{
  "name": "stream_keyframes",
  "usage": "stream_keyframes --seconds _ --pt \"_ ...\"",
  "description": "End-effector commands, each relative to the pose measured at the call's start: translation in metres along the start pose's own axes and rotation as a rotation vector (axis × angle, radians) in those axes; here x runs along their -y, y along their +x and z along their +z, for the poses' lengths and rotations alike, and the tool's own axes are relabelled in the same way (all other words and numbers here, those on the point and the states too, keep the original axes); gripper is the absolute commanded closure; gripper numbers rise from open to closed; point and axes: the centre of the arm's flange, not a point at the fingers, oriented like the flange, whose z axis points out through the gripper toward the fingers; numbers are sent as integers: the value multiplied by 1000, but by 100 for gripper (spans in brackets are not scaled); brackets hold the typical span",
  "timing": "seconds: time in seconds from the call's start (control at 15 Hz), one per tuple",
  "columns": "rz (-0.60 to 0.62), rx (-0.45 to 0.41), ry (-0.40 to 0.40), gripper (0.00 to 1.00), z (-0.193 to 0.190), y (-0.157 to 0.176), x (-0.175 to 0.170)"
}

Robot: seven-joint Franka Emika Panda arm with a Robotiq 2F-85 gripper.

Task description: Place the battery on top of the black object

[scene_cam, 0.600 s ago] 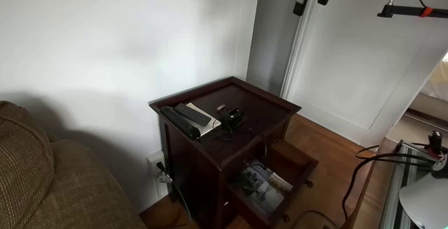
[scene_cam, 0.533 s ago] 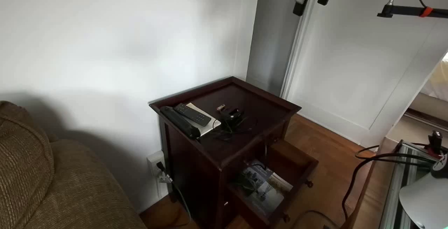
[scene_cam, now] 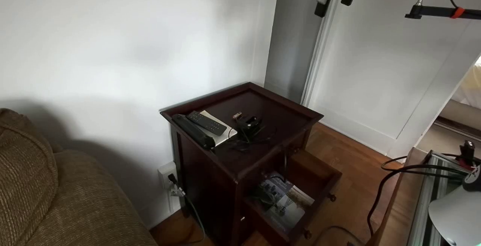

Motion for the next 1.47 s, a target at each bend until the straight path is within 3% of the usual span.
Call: stream_keyframes --seconds 0.0,0.67,0.73,0.87,1.13,1.4 --pt "0 0 0 0 0 0 0" --pt "0 0 0 0 0 0 0" --pt "43 -6 -40 0 18 7 0" --pt "100 -33 -24 0 38 18 -1" --pt "241 -115 81 0 87 47 2" --pt "373 -97 179 0 150 72 9"
